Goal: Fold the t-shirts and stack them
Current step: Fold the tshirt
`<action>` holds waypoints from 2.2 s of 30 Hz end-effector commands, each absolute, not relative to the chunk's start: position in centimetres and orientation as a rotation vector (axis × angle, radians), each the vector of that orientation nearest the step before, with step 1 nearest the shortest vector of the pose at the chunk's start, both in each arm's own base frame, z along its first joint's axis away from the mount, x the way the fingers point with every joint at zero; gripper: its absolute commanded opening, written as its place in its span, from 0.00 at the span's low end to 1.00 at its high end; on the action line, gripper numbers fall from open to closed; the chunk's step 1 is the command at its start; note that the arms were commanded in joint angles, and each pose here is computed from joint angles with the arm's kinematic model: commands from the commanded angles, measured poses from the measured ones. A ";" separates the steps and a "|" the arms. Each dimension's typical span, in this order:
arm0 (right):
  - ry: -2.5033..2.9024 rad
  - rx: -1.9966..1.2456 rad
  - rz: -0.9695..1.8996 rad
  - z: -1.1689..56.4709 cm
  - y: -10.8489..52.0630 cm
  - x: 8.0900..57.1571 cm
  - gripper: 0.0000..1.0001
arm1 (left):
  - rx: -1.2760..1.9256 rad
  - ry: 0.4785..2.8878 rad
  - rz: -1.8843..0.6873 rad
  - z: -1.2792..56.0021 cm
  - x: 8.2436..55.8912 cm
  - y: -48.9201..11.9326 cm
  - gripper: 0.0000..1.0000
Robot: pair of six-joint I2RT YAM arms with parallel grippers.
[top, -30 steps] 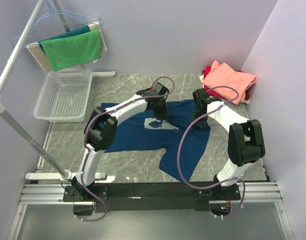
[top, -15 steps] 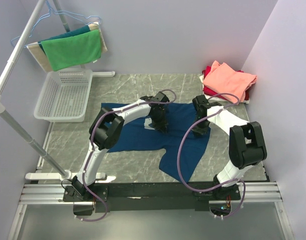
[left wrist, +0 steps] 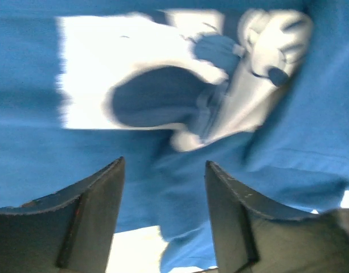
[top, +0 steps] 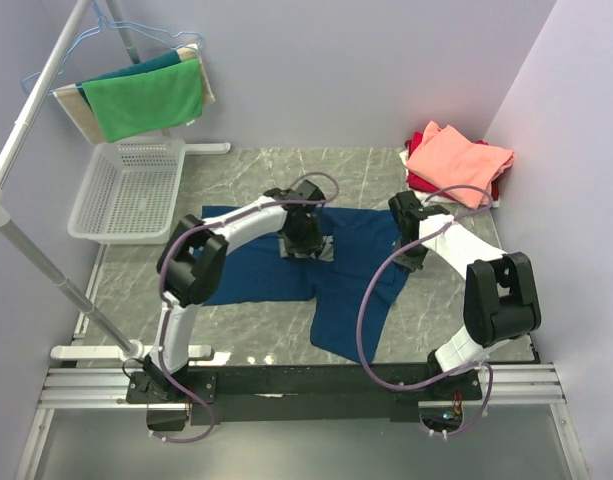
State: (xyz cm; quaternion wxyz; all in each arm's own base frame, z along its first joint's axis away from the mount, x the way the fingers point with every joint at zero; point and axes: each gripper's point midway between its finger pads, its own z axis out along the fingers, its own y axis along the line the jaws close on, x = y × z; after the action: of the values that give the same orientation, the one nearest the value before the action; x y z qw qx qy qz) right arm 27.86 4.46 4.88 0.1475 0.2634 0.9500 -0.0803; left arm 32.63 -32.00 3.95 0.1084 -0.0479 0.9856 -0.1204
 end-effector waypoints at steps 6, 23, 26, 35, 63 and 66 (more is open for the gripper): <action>2.609 0.744 -0.126 8.2 5.7 33.0 0.21 | -0.172 2.712 -0.359 9.5 35.9 -28.1 0.71; 2.780 0.645 -0.179 2.7 7.6 39.6 0.23 | -0.569 2.704 -0.005 4.1 43.5 -15.5 0.69; 2.814 0.646 -0.232 1.9 7.2 39.7 0.23 | -0.593 2.761 0.119 2.0 42.9 -14.1 0.68; 2.830 0.644 -0.363 1.9 5.3 41.9 0.24 | -0.721 2.779 0.185 0.4 43.9 -10.4 0.67; 2.329 0.551 -0.034 16.9 4.5 49.2 0.37 | -0.530 2.291 -0.115 16.0 51.3 -9.5 0.78; 2.331 0.559 -0.037 17.9 4.3 46.6 0.39 | -0.566 2.324 -0.098 16.0 48.7 -9.0 0.78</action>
State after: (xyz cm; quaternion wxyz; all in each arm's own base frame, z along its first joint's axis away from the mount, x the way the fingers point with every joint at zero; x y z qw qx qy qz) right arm 46.97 4.66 12.71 0.2898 0.2121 0.9328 -0.0313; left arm 49.18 -9.76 11.12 0.3036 -0.2073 0.9296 -0.0285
